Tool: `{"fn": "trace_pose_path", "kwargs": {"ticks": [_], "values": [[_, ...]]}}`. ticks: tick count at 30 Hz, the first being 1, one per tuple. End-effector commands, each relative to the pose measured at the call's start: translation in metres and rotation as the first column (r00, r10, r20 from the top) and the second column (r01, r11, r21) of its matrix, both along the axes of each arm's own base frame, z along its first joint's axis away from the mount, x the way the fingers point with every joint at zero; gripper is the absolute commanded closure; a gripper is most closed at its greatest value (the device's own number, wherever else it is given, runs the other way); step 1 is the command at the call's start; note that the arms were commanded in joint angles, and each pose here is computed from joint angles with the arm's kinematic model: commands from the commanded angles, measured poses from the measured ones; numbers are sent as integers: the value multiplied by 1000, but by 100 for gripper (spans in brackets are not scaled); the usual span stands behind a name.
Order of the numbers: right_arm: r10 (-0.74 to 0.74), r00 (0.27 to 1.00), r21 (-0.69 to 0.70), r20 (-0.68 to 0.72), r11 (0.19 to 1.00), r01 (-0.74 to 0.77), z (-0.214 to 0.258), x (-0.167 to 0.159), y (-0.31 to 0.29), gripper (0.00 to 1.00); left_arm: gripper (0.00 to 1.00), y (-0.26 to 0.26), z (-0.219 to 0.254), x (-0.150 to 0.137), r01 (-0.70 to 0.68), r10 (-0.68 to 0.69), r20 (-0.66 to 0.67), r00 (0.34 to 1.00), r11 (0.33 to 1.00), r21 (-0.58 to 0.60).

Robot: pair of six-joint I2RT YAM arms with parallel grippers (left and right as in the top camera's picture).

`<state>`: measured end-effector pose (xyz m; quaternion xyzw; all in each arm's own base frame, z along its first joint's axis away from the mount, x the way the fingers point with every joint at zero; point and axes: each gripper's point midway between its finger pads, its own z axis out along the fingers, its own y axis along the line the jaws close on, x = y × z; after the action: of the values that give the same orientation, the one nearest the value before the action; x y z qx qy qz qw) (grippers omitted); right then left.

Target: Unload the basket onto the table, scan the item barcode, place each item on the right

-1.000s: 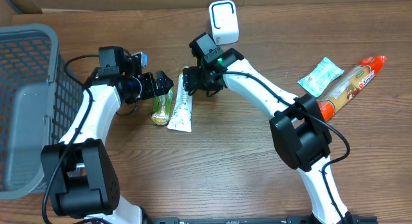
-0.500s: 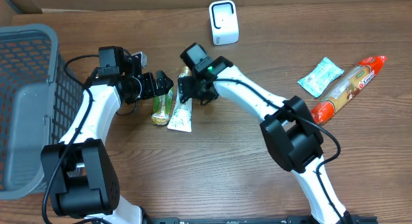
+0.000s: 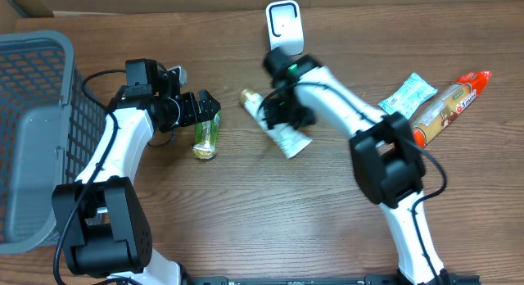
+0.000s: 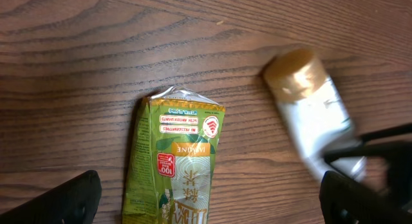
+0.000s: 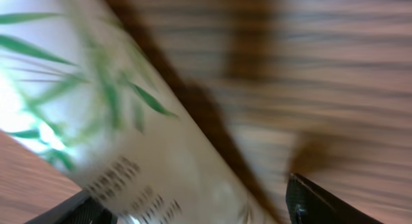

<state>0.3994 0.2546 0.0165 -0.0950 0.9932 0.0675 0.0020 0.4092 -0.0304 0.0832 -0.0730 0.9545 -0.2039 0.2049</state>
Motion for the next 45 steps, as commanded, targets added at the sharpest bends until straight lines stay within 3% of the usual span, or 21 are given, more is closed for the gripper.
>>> {"fn": "trace_pose_path", "kwargs": {"ticks": [1, 3, 5, 11, 20, 28, 32, 38, 41, 44, 45], "values": [[126, 989, -24, 78, 992, -125, 18, 32, -27, 16, 1, 2, 4, 4, 2, -2, 16, 1000, 1000, 5], [152, 982, -20, 113, 988, -151, 31, 41, -27, 5, 0, 2, 4, 4, 3, -3, 16, 1000, 1000, 5], [193, 968, -22, 157, 981, -192, 46, 50, -24, 3, 0, 2, 4, 4, 2, -2, 16, 1000, 1000, 5], [329, 919, -138, 219, 942, -305, 56, 50, -7, 4, 0, 2, 4, 4, 3, -3, 16, 1000, 1000, 5], [539, 810, -273, 229, 835, -478, 30, 30, 30, 5, 1, 2, 4, 4, 3, -3, 16, 1000, 1000, 4], [538, 806, -315, 248, 831, -458, 1, 37, 22, 11, 0, 2, 4, 4, 2, -2, 16, 1000, 1000, 5], [525, 811, -314, 258, 839, -444, -6, 42, 16, 34, 0, 2, 4, 4, 2, -2, 16, 1000, 1000, 5], [524, 819, -310, 233, 839, -448, -19, 35, 11, 61, 0, 2, 4, 4, 2, -2, 16, 1000, 1000, 5], [506, 832, -296, 228, 850, -436, -16, 32, 12, 66, 1, 2, 4, 4, 3, -3, 16, 1000, 1000, 4], [469, 855, -194, 222, 880, -433, -1, 26, 23, 93, 1, 2, 4, 4, 2, -2, 16, 1000, 1000, 5], [459, 862, -134, 217, 888, -439, 6, 24, 29, 96, 0, 2, 4, 4, 3, -3, 16, 1000, 1000, 5]]}}
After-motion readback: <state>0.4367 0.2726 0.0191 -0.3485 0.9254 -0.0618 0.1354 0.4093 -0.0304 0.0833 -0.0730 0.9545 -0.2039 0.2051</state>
